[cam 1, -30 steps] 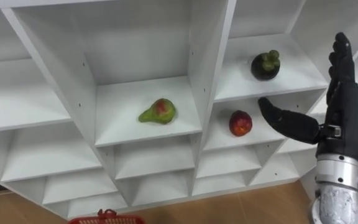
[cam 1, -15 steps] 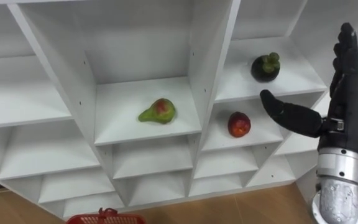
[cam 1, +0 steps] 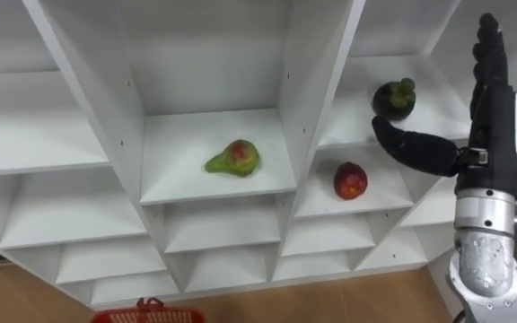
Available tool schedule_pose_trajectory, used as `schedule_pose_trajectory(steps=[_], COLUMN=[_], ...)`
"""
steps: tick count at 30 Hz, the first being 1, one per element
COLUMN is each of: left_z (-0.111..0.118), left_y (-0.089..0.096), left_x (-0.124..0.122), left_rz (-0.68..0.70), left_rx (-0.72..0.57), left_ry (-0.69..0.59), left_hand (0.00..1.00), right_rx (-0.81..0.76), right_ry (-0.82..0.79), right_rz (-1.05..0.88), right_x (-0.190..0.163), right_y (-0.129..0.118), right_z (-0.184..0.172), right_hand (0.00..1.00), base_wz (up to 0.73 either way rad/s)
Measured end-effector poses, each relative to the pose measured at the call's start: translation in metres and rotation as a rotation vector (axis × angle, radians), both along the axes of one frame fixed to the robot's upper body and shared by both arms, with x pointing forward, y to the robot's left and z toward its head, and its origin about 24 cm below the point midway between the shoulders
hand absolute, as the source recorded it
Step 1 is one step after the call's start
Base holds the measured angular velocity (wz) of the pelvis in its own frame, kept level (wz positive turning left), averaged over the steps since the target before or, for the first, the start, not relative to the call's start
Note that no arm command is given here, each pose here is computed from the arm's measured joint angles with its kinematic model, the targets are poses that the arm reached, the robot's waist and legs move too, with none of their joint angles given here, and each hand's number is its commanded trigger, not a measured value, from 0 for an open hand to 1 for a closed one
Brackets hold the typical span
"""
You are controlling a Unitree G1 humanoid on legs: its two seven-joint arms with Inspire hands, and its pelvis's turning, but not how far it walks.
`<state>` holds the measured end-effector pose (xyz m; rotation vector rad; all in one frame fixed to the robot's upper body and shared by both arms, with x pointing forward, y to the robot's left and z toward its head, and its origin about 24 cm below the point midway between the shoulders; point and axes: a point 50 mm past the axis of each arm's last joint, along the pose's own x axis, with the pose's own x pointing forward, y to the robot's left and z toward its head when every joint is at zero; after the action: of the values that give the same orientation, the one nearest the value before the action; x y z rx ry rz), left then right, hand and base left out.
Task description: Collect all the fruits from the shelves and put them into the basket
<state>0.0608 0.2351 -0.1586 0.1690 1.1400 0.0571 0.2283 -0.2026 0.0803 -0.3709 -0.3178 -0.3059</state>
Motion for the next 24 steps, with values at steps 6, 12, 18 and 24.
schedule_pose_trajectory(steps=[6,12,18,24], left_z=[0.001,0.002,0.001,0.001], left_y=[0.001,0.003,0.005,0.006], left_x=[-0.001,-0.005,-0.009,-0.010], left_rz=[0.000,0.021,0.033,0.043], left_rx=[0.006,0.008,0.011,0.016], left_ry=[-0.001,-0.003,0.010,0.015], left_hand=[1.00,1.00,1.00,1.00], right_rx=[0.001,0.009,0.056,0.102], right_ry=[0.006,0.013,0.021,0.067], right_rz=[-0.012,-0.016,-0.011,-0.047], right_x=[0.000,0.001,0.001,0.004], right_y=[-0.003,-0.003,-0.005,-0.015], right_z=[0.000,0.000,-0.001,-0.011], right_hand=[0.00,0.00,0.00,0.00], base_wz=[0.02,0.01,0.01,0.02])
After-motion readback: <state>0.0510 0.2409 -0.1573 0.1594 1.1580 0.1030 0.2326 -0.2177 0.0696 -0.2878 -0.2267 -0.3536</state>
